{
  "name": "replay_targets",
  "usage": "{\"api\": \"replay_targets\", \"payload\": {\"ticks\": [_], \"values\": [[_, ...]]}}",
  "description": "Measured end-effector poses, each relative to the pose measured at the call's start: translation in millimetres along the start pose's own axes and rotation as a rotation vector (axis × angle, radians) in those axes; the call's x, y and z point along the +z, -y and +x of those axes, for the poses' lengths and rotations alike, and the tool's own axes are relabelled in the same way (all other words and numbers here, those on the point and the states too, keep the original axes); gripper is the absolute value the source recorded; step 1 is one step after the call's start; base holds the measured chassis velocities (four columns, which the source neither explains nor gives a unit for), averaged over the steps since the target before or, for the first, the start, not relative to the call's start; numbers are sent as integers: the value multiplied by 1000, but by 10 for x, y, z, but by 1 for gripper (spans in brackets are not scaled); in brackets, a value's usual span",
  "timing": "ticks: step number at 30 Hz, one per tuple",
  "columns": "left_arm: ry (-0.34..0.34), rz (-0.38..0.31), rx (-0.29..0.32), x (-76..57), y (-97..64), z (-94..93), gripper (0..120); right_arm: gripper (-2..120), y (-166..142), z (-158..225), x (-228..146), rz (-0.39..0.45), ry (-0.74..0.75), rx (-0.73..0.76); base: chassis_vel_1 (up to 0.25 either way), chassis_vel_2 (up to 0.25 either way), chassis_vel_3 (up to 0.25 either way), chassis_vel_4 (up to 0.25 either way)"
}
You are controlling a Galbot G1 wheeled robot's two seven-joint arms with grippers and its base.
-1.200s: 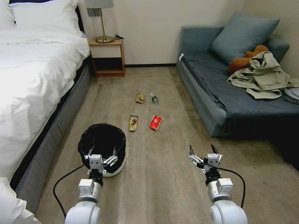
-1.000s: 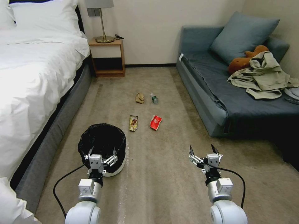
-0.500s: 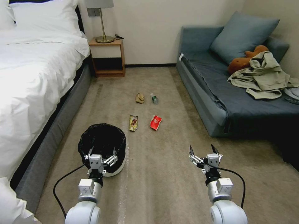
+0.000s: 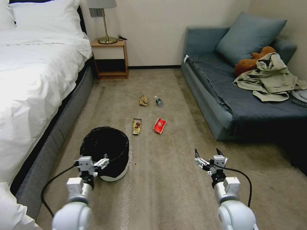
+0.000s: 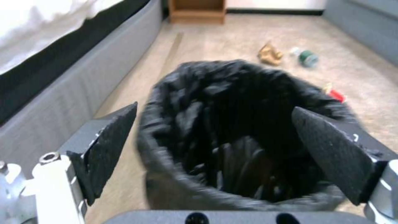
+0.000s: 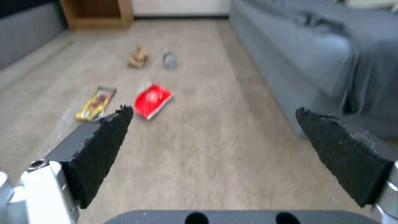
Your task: Pick up the trash bin, then pick up the garbage on the floor and place it into the trash bin.
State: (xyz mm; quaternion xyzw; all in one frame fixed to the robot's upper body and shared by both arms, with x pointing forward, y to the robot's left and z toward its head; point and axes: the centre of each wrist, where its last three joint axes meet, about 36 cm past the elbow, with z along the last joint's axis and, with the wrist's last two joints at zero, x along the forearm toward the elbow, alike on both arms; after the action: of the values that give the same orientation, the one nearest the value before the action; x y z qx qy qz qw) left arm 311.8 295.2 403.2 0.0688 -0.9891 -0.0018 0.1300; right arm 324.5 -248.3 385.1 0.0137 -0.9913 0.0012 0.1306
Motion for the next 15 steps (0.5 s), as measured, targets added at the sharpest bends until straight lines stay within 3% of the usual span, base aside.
{"api": "replay_targets", "payload": {"ticks": [2, 5, 6, 11, 13, 14, 15], "values": [[-19, 8, -11, -50, -61, -8, 100, 100, 22, -23, -35, -6, -27, -6, 0, 0, 0, 0], [-85, 39, -48, -243, -278, -22, 100, 100, 100, -103, -165, -15, -128, -25, 0, 0, 0, 0], [-85, 39, -48, -243, -278, -22, 100, 100, 100, -103, -165, -15, -128, -25, 0, 0, 0, 0], [-167, 76, -85, -516, -552, -17, 100, 100, 174, -171, -284, -11, -226, -44, 0, 0, 0, 0], [-166, 84, -83, -549, -572, -14, 100, 100, 177, -175, -291, -12, -227, -46, 0, 0, 0, 0], [-135, 89, -73, -700, -640, -4, 100, 100, 235, -197, -342, -4, -223, -48, 0, 0, 0, 0], [-135, 89, -73, -700, -640, -4, 100, 100, 235, -197, -342, -4, -223, -48, 0, 0, 0, 0]]}}
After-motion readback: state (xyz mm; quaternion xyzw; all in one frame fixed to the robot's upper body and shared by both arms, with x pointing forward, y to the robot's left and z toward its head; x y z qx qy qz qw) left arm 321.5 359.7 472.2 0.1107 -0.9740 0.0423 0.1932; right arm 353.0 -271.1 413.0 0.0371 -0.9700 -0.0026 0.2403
